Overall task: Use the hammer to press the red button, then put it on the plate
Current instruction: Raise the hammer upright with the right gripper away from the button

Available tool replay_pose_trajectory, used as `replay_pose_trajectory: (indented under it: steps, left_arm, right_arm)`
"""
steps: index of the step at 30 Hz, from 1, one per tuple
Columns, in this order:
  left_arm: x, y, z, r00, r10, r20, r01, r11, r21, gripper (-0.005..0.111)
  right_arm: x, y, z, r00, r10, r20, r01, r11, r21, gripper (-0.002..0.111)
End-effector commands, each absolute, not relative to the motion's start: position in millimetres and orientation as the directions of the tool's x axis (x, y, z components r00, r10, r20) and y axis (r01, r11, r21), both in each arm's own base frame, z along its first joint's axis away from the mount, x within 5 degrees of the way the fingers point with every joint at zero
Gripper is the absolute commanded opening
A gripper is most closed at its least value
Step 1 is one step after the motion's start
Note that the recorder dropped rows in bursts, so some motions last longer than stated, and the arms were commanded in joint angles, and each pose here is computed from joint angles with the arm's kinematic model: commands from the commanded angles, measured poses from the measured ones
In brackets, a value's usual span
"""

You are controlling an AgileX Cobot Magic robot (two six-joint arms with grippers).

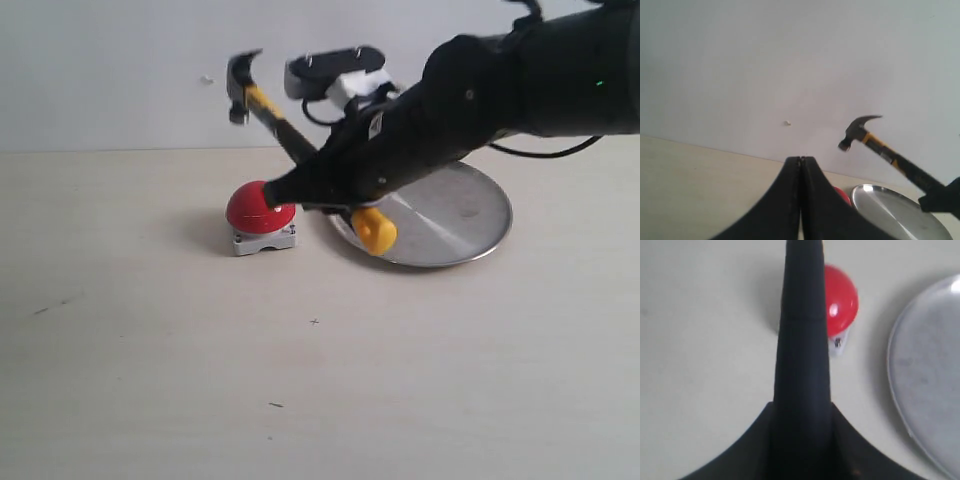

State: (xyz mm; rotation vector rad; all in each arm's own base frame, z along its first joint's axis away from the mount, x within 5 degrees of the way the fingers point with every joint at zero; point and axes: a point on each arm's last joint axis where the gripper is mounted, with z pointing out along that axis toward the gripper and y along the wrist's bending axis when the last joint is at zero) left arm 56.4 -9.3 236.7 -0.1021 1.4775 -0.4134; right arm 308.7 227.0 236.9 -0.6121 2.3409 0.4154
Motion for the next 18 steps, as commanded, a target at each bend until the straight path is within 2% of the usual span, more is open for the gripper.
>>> replay_pose_trajectory:
  steps: [1,11,14,18]
  left_arm:
    - [56,-9,236,0.040,-0.330,-0.943,0.204,0.927,-0.315,0.000]
    - [56,-9,236,0.040,-0.330,-0.943,0.204,0.927,-0.315,0.000]
    - [56,-9,236,0.040,-0.330,-0.943,0.204,0.927,-0.315,0.000]
    - [56,-9,236,0.040,-0.330,-0.943,0.204,0.927,-0.315,0.000]
  right_arm:
    - [301,212,282,-0.507,-0.122,-0.853,-0.501,0.848,0.176,0.000]
    - [276,149,243,-0.379,0.274,-0.884,-0.258,0.886,0.385,0.000]
    - [271,143,240,-0.278,0.404,-0.872,-0.261,0.841,0.473,0.000]
    - [270,142,243,-0.232,0.544,-0.807,-0.305,0.747,0.591,0.000]
